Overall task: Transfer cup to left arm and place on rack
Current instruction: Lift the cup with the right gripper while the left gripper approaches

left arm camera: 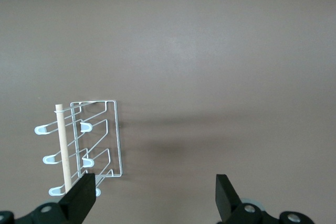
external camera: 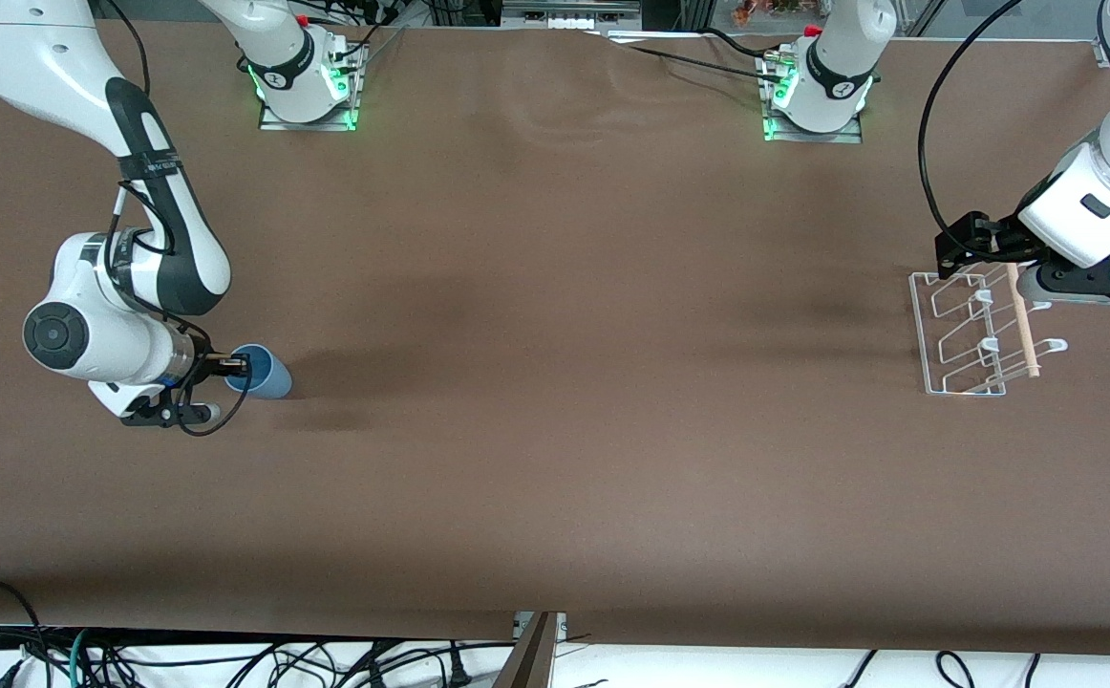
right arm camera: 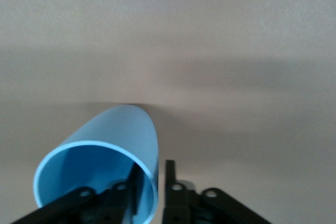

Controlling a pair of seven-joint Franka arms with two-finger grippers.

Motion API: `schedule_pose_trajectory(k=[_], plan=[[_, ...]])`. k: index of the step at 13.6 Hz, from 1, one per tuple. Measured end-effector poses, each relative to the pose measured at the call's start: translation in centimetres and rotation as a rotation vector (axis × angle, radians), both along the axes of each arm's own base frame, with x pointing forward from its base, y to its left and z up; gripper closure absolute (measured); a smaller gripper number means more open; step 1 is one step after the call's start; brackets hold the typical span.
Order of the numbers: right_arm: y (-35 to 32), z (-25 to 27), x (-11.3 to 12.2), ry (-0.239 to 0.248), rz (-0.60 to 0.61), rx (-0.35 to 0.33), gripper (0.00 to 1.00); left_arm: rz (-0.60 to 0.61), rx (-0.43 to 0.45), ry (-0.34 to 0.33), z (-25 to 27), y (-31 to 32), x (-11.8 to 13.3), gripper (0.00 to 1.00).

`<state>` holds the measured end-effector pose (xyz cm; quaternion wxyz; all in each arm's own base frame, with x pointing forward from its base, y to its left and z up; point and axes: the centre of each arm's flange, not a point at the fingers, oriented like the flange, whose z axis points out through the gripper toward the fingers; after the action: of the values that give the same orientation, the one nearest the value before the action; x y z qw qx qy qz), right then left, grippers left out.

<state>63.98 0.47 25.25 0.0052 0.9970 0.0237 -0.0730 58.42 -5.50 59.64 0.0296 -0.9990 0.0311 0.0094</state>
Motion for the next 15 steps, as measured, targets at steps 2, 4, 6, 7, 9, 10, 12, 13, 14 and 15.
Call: schedule_pose_trajectory(k=[2, 4, 6, 7, 9, 10, 12, 13, 14, 15], plan=[[0.2, 0.7, 0.5, -0.021, 0.000, 0.004, 0.96, 0.000, 0.000, 0.000, 0.0, 0.0, 0.0, 0.00], [1.0, 1.8, 1.3, -0.048, -0.018, 0.042, 0.96, 0.000, 0.000, 0.000, 0.0, 0.0, 0.0, 0.00], [3.2, 3.3, 2.1, -0.075, -0.042, 0.120, 0.96, -0.001, 0.000, 0.000, 0.0, -0.1, 0.0, 0.00], [4.9, 4.3, 2.4, -0.077, -0.048, 0.168, 0.96, -0.001, 0.000, 0.000, 0.0, -0.1, 0.0, 0.00], [8.6, 6.4, 2.8, -0.062, -0.058, 0.282, 0.96, -0.006, 0.001, 0.011, -0.6, -0.4, 0.2, 0.00], [10.8, 7.6, 2.9, -0.059, -0.058, 0.344, 0.96, -0.012, 0.002, 0.023, -1.3, -0.7, 0.5, 0.00], [15.5, 9.3, 2.7, -0.046, -0.086, 0.473, 0.96, -0.021, -0.049, 0.058, -3.1, -1.7, 1.2, 0.00], [17.8, 9.9, 2.4, -0.026, -0.125, 0.540, 0.96, -0.019, -0.090, 0.081, -4.3, -2.2, 1.6, 0.00], [20.1, 10.4, 2.2, -0.002, -0.170, 0.602, 0.96, -0.017, -0.139, 0.107, -5.6, -2.6, 2.0, 0.00], [22.5, 10.9, 2.0, 0.024, -0.214, 0.656, 0.96, -0.021, -0.193, 0.134, -6.9, -3.2, 2.5, 0.00]])
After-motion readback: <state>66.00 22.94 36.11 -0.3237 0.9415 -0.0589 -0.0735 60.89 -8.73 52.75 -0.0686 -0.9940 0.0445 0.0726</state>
